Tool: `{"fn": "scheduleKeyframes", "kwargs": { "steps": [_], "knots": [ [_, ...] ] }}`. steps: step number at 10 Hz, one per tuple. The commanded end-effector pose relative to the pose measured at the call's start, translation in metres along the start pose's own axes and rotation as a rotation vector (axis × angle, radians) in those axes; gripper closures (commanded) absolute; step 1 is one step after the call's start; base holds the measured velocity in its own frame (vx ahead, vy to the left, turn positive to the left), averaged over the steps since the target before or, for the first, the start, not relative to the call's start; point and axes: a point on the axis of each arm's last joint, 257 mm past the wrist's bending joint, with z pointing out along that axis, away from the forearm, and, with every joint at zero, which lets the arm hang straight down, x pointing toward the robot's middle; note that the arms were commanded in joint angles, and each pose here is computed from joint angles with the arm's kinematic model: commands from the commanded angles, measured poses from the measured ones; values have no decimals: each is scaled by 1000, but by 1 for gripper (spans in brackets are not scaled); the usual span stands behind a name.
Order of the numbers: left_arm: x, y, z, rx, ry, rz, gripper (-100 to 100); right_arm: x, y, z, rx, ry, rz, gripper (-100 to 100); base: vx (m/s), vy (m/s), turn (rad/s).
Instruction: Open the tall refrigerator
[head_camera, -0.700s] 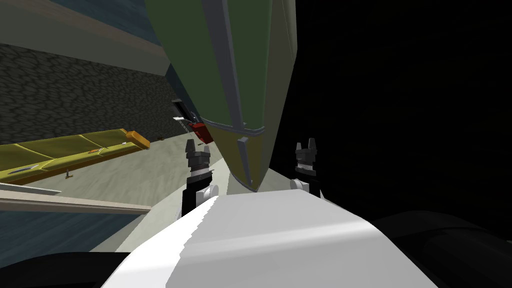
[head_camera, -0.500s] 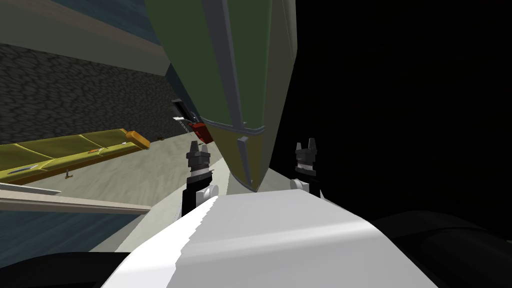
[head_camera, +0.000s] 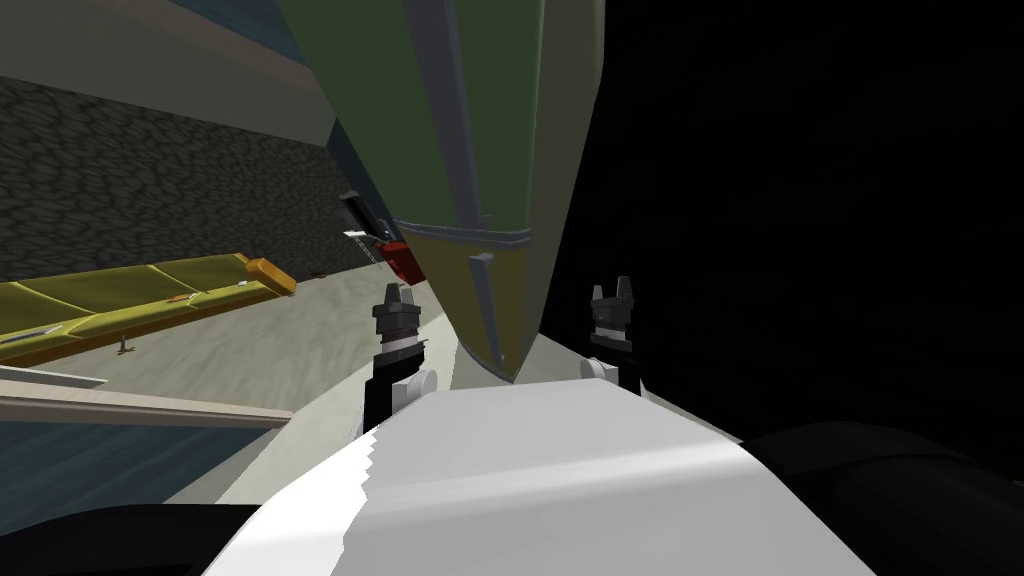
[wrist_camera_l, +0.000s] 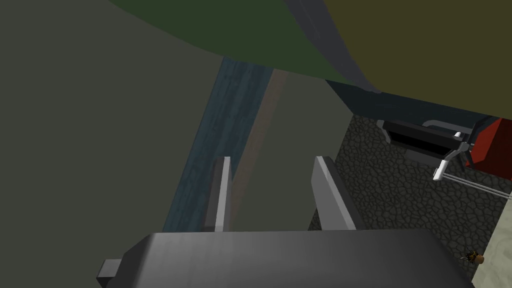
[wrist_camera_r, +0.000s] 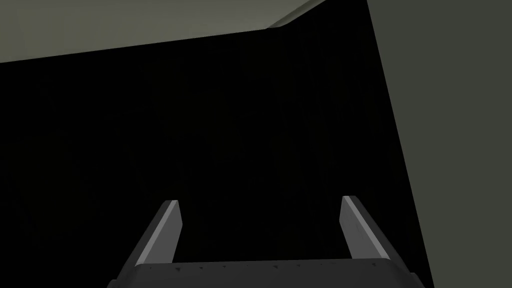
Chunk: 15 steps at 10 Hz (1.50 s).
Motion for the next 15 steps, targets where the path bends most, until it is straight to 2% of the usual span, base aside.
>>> {"fn": "scheduleKeyframes", "kwargs": {
  "steps": [1, 2, 3, 6, 9, 12, 15],
  "knots": [
    [0, 0, 0, 0, 0, 0, 0, 0, 0, 0, 0, 0, 0, 0, 0, 0, 0],
    [0, 0, 0, 0, 0, 0, 0, 0, 0, 0, 0, 0, 0, 0, 0, 0, 0],
    [8, -1, 3, 6, 46, 15, -100, 0, 0, 0, 0, 0, 0, 0, 0, 0, 0],
    [27, -5, 13, 20, 140, 39, -100, 0, 0, 0, 1, 0, 0, 0, -9, 3, -8],
    [48, -10, 27, 33, 213, 50, -100, 0, 0, 0, 1, 0, 0, 0, -14, 4, -12],
    [69, -18, 42, 46, 261, 48, -100, 0, 0, 0, 1, 0, 0, 0, -16, 8, -14],
    [89, -31, 60, 63, 289, 33, -100, 0, 0, 0, 1, 0, 0, 0, -20, 5, -17]
  ]
}}
